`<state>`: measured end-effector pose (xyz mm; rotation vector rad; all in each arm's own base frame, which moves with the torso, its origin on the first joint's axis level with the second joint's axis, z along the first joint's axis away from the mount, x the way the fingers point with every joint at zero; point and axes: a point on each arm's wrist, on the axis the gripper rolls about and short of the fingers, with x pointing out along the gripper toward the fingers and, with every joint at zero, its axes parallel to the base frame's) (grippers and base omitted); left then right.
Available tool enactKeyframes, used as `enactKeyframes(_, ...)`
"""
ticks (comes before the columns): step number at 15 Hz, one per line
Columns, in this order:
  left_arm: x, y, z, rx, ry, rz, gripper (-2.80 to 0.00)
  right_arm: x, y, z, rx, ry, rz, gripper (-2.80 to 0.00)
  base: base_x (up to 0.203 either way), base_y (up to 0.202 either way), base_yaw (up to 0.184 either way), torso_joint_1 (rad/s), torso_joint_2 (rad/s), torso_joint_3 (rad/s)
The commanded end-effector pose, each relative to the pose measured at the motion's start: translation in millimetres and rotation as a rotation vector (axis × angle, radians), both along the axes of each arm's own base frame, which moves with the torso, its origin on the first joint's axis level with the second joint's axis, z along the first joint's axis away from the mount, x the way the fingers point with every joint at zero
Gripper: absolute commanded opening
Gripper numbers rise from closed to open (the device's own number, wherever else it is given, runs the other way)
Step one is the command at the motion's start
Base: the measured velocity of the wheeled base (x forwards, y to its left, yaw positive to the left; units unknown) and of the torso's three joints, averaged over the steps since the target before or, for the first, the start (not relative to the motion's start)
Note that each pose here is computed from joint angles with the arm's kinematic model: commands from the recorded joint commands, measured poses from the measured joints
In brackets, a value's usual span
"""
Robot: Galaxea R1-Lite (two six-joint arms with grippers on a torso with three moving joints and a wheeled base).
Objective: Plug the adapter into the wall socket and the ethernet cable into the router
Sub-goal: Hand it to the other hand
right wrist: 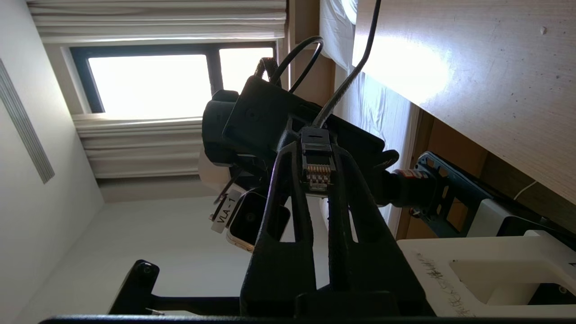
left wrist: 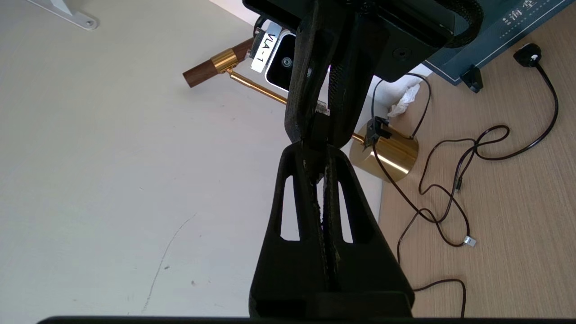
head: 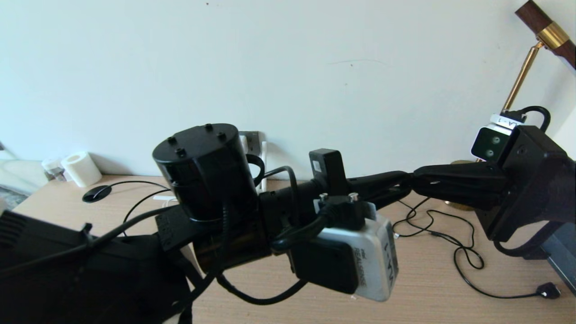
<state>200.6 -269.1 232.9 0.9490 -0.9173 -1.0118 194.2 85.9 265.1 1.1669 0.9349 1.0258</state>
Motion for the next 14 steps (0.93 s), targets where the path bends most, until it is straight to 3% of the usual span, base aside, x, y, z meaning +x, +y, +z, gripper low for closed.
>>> enactKeyframes(1, -0.2, 0.1, -1.4, 0.004, -0.005, -0.001, -2.8, -0.8, -0.1, 0.8, 0.005, 0.001, 0.007, -2.8, 0.0, 0.0, 0.0, 0.0, 0.0, 0.0)
enactKeyframes(7, -0.5, 0.6, 0.4, -0.001, -0.008, 0.0, -2.8, -1.6, -0.4, 1.5, 0.006, -0.002, 0.007, -2.8, 0.0, 0.0, 0.0, 0.0, 0.0, 0.0)
enactKeyframes(8, -0.5, 0.6, 0.3, -0.001, -0.007, 0.0, -0.27, -1.5, -0.4, 1.5, 0.005, -0.002, 0.006, -2.8, 0.0, 0.0, 0.0, 0.0, 0.0, 0.0)
enactKeyframes(9, -0.5, 0.6, 0.4, -0.001, -0.007, 0.0, 0.0, -2.0, -0.5, 1.8, 0.006, -0.003, 0.007, -2.8, 0.0, 0.0, 0.0, 0.0, 0.0, 0.0)
enactKeyframes(14, -3.6, -2.1, -0.1, 0.0, -0.006, -0.012, 0.0, -2.4, -0.4, 2.1, 0.007, -0.003, 0.007, -2.8, 0.0, 0.0, 0.0, 0.0, 0.0, 0.0)
